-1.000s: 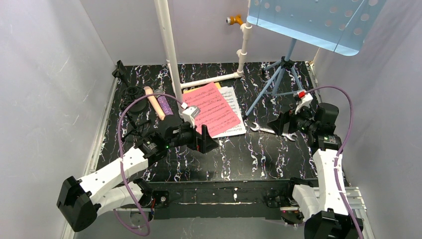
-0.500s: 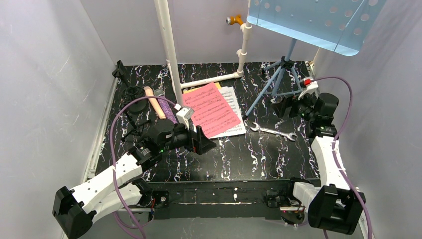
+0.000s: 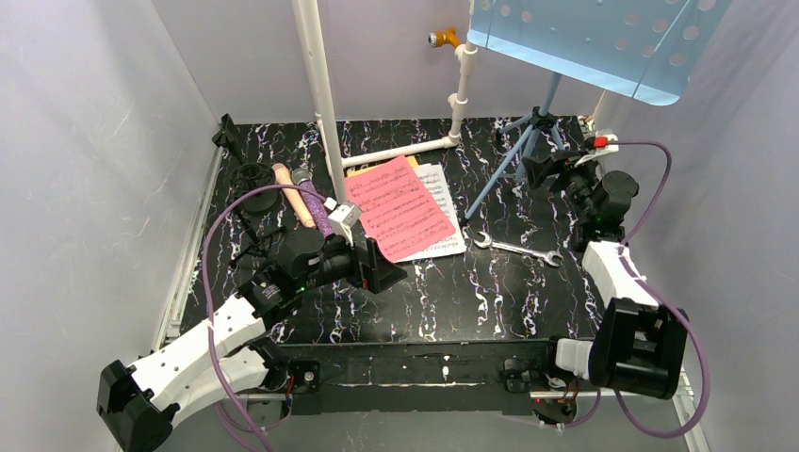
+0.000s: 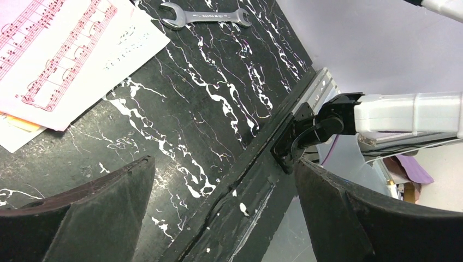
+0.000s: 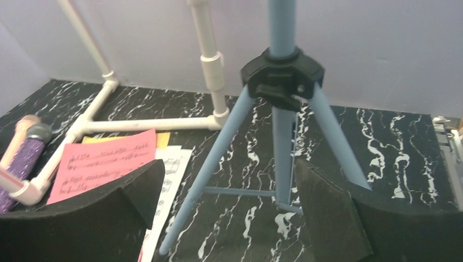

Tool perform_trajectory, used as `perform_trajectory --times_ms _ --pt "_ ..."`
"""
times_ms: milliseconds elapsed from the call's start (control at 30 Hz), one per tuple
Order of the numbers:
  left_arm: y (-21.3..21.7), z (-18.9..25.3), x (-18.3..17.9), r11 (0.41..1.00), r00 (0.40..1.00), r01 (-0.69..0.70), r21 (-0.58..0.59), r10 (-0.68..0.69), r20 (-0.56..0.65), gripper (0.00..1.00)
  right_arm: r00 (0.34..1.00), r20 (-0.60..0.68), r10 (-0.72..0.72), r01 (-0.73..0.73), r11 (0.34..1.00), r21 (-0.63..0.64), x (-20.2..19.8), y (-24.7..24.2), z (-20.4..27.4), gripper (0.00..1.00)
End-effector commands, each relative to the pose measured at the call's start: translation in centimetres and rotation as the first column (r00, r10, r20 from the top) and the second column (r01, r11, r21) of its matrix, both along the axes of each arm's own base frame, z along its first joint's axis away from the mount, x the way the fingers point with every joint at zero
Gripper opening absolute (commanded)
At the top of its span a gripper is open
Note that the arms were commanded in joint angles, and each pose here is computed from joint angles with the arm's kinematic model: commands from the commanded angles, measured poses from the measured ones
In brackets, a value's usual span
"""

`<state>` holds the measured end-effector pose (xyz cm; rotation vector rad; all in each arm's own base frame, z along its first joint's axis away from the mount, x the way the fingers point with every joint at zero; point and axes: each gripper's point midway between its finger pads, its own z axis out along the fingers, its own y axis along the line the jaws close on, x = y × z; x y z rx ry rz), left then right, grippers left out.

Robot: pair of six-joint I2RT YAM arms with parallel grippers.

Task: Pack up the instrument practice props
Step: Pick up the music stand from the corner of the board.

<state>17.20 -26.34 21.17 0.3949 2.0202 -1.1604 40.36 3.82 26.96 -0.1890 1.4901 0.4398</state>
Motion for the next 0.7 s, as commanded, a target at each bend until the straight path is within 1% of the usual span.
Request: perform_trajectory --times_ms 0,300,500,667 --pt "0.1 0.4 -0.4 1.000 1.000 0.000 -0.024 0.000 -0.005 0.98 0.976 0.207 -0.072 0.075 0.997 -0.006 2.3 -1.6 6.5 0.98" --pt "-0.3 0.8 -0.6 0.998 0.999 0.001 -0.058 -0.004 -0.036 0.98 0.962 0.273 -0.027 0.041 0.998 -0.046 5.3 -1.5 8.3 0.98" --pt "-0.3 0.9 -0.7 0.998 0.998 0.001 -0.060 -0.004 -0.059 0.98 0.948 0.310 -0.067 0.081 0.996 -0.031 7.1 -2.4 10.1 0.98" --pt "-0.2 0.9 -0.8 0.998 0.998 -0.007 -0.059 0.003 -0.064 0.98 0.947 0.316 -0.055 0.066 0.998 -0.023 8.3 -2.3 10.7 0.97"
